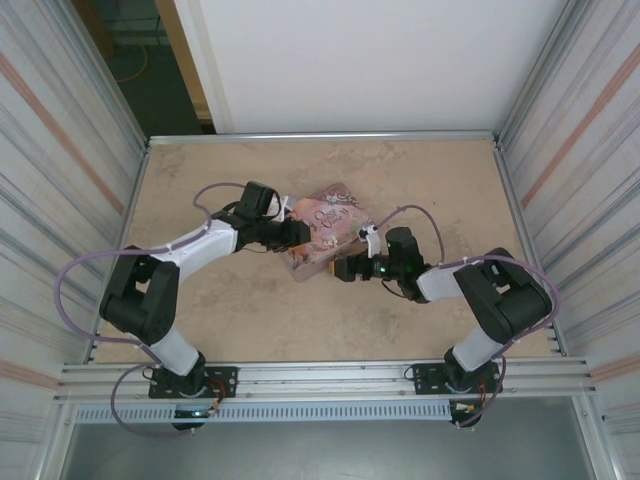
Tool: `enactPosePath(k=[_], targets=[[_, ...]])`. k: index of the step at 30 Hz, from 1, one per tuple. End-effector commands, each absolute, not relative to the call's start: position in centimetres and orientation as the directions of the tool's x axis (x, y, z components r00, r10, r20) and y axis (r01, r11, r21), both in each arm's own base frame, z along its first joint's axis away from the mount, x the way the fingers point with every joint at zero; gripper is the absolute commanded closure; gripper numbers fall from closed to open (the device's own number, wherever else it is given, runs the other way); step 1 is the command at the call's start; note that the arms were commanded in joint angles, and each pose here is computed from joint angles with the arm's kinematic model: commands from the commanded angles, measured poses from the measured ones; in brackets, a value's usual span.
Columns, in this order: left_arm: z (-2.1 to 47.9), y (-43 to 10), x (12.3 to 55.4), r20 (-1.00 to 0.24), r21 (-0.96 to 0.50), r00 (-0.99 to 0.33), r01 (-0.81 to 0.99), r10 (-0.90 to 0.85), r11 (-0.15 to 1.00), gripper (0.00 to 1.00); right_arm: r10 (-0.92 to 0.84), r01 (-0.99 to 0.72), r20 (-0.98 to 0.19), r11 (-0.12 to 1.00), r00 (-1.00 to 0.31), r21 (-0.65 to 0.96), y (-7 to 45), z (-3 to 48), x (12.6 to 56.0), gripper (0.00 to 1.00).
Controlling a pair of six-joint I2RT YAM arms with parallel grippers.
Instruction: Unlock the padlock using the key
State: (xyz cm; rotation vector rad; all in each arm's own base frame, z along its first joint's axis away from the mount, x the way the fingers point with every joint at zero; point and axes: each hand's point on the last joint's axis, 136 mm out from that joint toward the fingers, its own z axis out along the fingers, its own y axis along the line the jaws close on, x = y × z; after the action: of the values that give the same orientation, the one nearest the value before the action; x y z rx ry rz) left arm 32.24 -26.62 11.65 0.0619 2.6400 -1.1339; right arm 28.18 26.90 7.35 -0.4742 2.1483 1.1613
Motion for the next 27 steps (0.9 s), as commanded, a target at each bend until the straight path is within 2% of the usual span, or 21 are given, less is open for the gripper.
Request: enactPosePath(k=[1,13,27], targets=[[10.4,-26.5,31.5,-0.223,-0.696,-0.974,0.130,-0.041,0.706,0.68,-0.043,-0.655,-0.736,0.492,-0.676,0.573,28.2,8.4,28.3,0.19],[10.2,-26.4,31.3,-0.210,-0.691,-0.977,0.120,-0.039,0.712,0.68,-0.071,-0.682,-0.746,0.471,-0.662,0.560,29.2,8.0,28.3,0.22],[10.2,-26.3,31.2,-0.203,-0.686,-0.978,0.115,-0.038,0.718,0.68,-0.097,-0.680,-0.726,0.453,-0.681,0.577,29.1,7.5,27.4,0.39]])
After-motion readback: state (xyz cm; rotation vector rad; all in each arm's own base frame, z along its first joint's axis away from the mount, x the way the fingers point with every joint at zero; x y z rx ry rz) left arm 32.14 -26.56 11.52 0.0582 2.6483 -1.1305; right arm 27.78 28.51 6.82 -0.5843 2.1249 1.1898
